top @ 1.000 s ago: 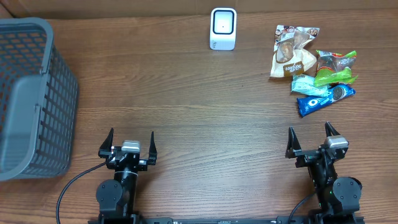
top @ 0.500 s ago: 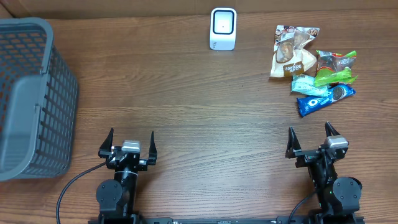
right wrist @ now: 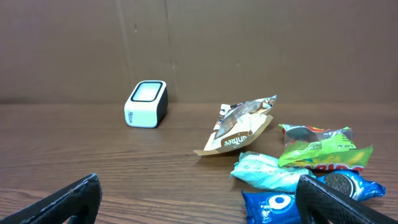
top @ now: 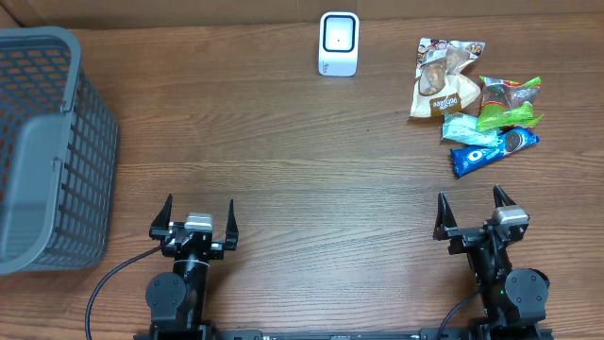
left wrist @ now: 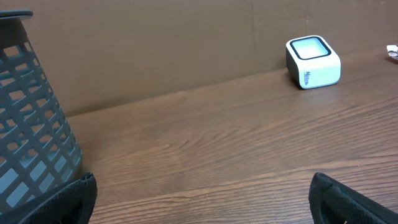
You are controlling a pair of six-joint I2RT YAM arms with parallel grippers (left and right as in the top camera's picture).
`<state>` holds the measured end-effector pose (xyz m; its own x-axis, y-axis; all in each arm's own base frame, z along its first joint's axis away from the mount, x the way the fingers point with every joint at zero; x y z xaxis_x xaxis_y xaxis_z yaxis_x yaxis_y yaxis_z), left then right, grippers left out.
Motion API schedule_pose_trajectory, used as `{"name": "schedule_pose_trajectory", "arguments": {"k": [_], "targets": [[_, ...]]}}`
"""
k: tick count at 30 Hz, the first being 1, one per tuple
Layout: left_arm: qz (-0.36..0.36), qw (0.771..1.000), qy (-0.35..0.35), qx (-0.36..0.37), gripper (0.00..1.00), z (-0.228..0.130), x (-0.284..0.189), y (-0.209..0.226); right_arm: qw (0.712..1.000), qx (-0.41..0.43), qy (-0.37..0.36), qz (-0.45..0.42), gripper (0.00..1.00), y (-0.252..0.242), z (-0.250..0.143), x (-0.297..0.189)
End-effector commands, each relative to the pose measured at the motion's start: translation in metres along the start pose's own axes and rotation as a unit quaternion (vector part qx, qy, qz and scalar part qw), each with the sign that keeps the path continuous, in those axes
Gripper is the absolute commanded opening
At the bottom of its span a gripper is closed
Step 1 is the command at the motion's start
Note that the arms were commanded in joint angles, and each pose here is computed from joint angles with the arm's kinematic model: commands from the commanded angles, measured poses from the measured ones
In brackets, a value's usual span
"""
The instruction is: Scan the item barcode
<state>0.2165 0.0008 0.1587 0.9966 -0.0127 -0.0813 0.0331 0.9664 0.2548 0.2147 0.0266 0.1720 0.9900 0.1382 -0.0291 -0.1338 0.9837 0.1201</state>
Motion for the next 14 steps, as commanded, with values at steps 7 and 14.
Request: {"name": "schedule_pose_trajectory", "arguments": {"k": [7, 14], "targets": [[0.006, 1.0, -0.002, 0.006, 0.99, -0.0006, -0.0003, 0.0019, 1.0, 0.001, -0.002, -0.002, 1.0, -0.0006, -0.0017, 0.0002], [0.006, 1.0, -0.002, 0.006, 1.0, -0.0006, -0.0003, 0.0019, 1.0, 0.001, -0.002, -0.002, 1.0, -0.0006, -0.0017, 0.0002]]}}
Point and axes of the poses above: each gripper's point midway between its finger pads, its own x axis out along the fingers, its own y axis along the line the jaws close on, z = x × y, the point moved 3 cm from there along -x, back along the fingers, and after that the axes turned 3 degrees about x, right-handed, at the moved point
